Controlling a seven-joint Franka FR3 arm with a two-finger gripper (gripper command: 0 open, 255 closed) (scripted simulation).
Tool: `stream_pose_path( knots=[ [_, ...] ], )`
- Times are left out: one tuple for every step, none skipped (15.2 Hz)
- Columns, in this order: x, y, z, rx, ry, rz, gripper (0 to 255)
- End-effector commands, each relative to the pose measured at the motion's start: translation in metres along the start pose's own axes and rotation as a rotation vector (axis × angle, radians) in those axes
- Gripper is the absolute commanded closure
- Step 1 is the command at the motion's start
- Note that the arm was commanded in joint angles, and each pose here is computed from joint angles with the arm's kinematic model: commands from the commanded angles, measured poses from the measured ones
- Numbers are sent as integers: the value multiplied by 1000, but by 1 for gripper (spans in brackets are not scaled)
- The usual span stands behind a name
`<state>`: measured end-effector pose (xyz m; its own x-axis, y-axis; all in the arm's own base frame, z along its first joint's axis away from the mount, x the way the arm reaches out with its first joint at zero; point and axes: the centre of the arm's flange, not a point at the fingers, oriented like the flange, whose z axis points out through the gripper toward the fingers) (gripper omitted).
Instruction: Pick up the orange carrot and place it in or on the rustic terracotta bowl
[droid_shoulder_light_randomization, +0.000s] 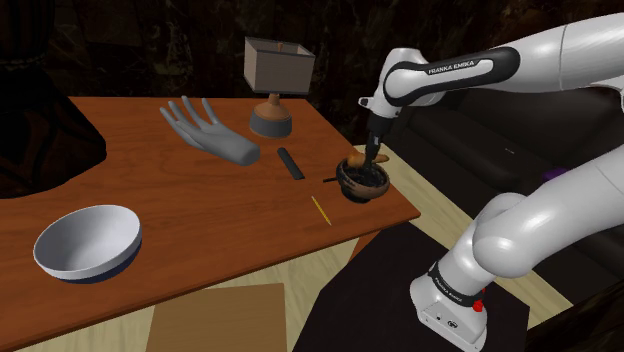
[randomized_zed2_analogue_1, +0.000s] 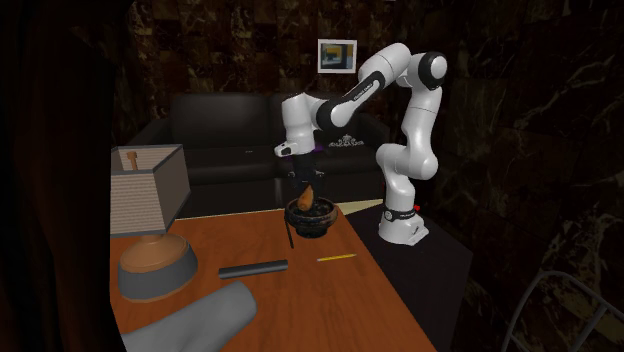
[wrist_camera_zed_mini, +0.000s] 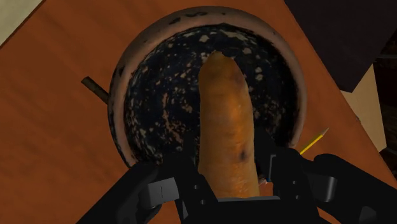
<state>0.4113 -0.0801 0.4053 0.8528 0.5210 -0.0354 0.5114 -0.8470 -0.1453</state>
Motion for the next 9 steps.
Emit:
stream_pose_path(
  knots=[
    [0, 2, 10, -1, 1, 0, 255],
    [0, 3, 15, -1, 1, 0, 255],
    [0, 3, 15, -1, 1, 0, 255],
    [0, 3, 15, -1, 1, 0, 255],
    [0, 3, 15, -1, 1, 0, 255],
    [0, 3, 15, -1, 1, 0, 255],
    [0, 3, 15, -1, 1, 0, 255],
    [0, 3, 15, -1, 1, 0, 255],
    [0, 3, 15, -1, 1, 0, 255]
  ],
)
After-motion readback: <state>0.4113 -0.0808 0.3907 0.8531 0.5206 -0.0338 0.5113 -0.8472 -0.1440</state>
